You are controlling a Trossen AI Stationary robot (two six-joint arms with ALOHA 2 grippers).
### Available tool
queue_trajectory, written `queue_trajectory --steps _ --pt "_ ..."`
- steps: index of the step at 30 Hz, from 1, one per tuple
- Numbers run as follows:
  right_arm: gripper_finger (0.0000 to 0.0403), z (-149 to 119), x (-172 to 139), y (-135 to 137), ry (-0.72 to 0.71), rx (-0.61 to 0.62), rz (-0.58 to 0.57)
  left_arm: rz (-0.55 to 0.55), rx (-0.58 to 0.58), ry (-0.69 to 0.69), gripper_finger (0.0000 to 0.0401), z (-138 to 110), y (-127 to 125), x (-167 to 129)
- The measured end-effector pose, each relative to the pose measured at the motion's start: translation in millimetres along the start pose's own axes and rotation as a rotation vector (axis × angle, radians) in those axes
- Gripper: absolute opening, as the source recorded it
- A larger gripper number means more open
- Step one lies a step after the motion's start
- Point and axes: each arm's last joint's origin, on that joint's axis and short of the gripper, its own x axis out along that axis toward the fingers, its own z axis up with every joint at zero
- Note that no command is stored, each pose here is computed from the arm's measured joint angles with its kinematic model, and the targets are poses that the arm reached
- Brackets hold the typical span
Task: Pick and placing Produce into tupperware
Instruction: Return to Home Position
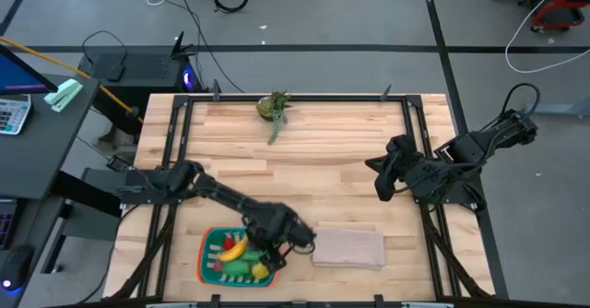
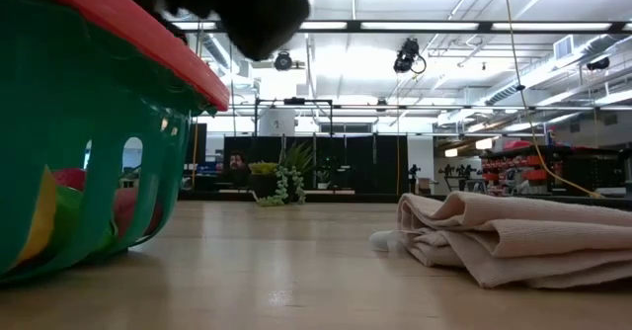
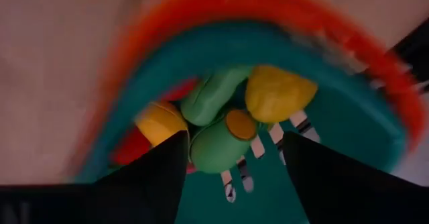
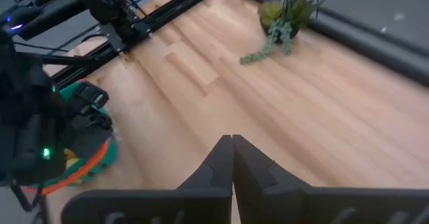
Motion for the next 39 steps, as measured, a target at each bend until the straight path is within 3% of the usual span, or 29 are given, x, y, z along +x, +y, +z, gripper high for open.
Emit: queue_trajectory --steps 4,9,15,17,20,26,32,36,39 --pt "0.0007 1.2 -1.5 -1.7 -0.021 -0.117 -0.01 -0.073 -0.015 -0.072 0.0242 10.0 17.0 -38.0" --pt "0.0007 4.8 -9.2 -8.3 -0.038 -0.185 0.008 -0.097 0.012 -0.402 0.0238 -5.6 32.0 -123.2" --pt "0.0007 21.3 -35.3 -21.2 -0.059 -0.208 0.108 -0.004 0.12 -0.754 0.0238 -69.7 67.1 -221.1" --pt "0.0007 29.8 -47.8 -26.1 -0.071 -0.198 0.161 -0.032 0.193 -0.861 0.0234 -94.7 81.1 -243.9" --pt "0.0007 42.9 -68.0 -35.8 -0.096 -0.193 0.229 -0.1 0.195 -0.988 0.0232 -136.5 107.4 -269.4" --pt "0.0007 66.9 -114.0 -68.8 -0.125 -0.134 0.314 -0.154 0.05 -1.194 0.0235 -226.6 166.0 -294.5" --pt "0.0007 73.5 -149.8 -117.4 -0.149 -0.122 0.275 -0.234 0.127 -1.431 0.023 -326.1 227.6 -296.3" --pt "0.0007 65.2 -163.3 -154.4 -0.159 -0.073 0.211 -0.293 0.16 -1.556 0.0231 -378.6 265.8 -284.6" --pt "0.0007 56.9 -168.3 -174.0 -0.173 -0.096 0.233 -0.318 0.167 -1.636 0.0232 -408.3 290.6 -272.4"
